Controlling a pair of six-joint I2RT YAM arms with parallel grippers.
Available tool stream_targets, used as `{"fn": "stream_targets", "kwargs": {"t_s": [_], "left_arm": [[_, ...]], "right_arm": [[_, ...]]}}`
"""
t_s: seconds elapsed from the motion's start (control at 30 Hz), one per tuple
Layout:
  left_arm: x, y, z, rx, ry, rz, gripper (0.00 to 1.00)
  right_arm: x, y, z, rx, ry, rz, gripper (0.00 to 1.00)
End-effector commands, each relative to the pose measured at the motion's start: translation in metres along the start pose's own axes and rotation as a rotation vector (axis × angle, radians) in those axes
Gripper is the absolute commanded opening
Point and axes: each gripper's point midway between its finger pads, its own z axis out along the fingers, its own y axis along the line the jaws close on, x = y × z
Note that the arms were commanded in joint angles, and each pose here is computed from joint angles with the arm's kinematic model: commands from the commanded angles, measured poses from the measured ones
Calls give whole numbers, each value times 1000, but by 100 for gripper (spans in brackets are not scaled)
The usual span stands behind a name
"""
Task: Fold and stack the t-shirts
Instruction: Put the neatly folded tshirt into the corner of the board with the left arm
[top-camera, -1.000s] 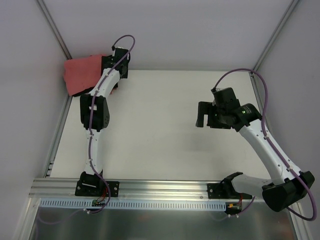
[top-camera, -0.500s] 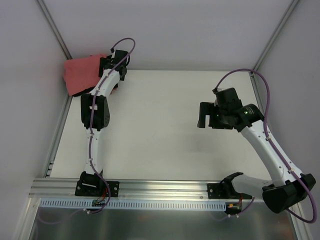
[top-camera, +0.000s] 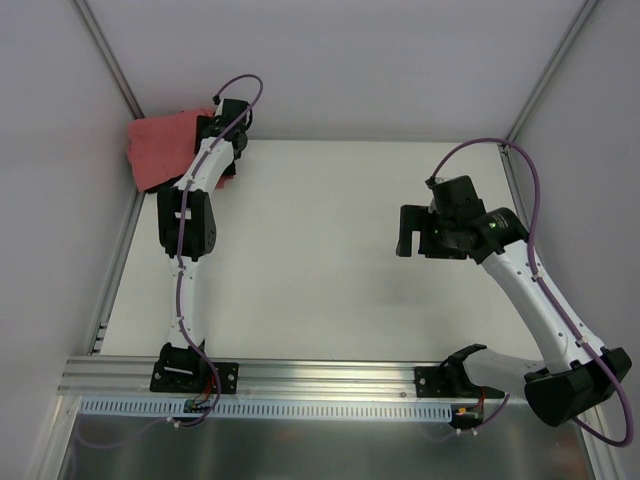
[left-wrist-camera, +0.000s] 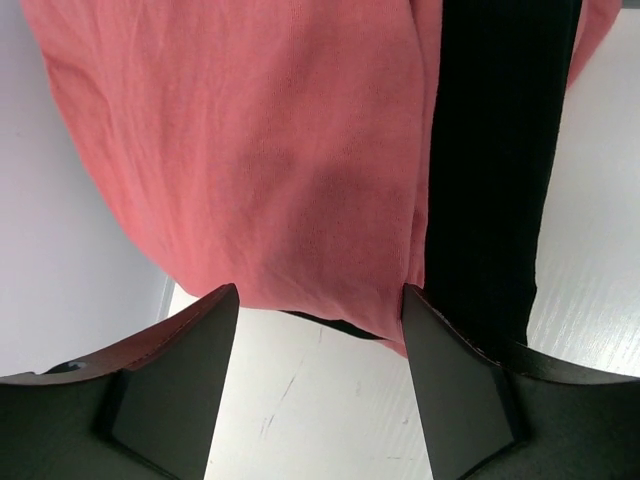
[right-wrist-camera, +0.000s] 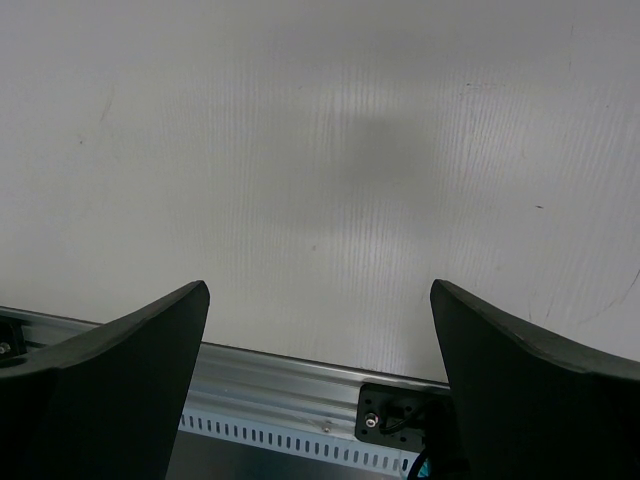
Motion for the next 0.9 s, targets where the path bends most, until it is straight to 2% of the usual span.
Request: {"fn": "stream_targets", "kwargs": {"t_s": [0.0, 0.13, 0.2, 0.23, 0.33, 0.37, 0.5, 0.73, 0.87], "left_arm": [[-12, 9, -1, -14, -25, -12, 65], [-6, 5, 1, -2, -13, -7, 64], [-6, 3, 2, 7, -11, -6, 59], [-5, 2, 2, 12, -11, -7, 48], [-3, -1, 3, 23, -6, -3, 31], [-4, -2, 3, 28, -6, -5, 22], [-3, -4, 2, 42, -3, -6, 0], [-7, -15, -6, 101, -9, -9, 0], [-10, -36, -18, 142, -30, 40, 0]], "right_arm": [[-12, 1, -16, -17, -52, -6, 100], [-11, 0, -17, -16, -50, -8, 99], [-10, 0, -16, -14, -45, -7, 99], [-9, -1, -16, -13, -42, -6, 99], [-8, -2, -15, -11, -40, -5, 100], [-8, -2, -15, -9, -39, -4, 100], [-9, -2, -14, -9, -40, -4, 99], [-9, 0, -10, -18, -32, 1, 100], [-9, 1, -9, -25, -32, 10, 99]]}}
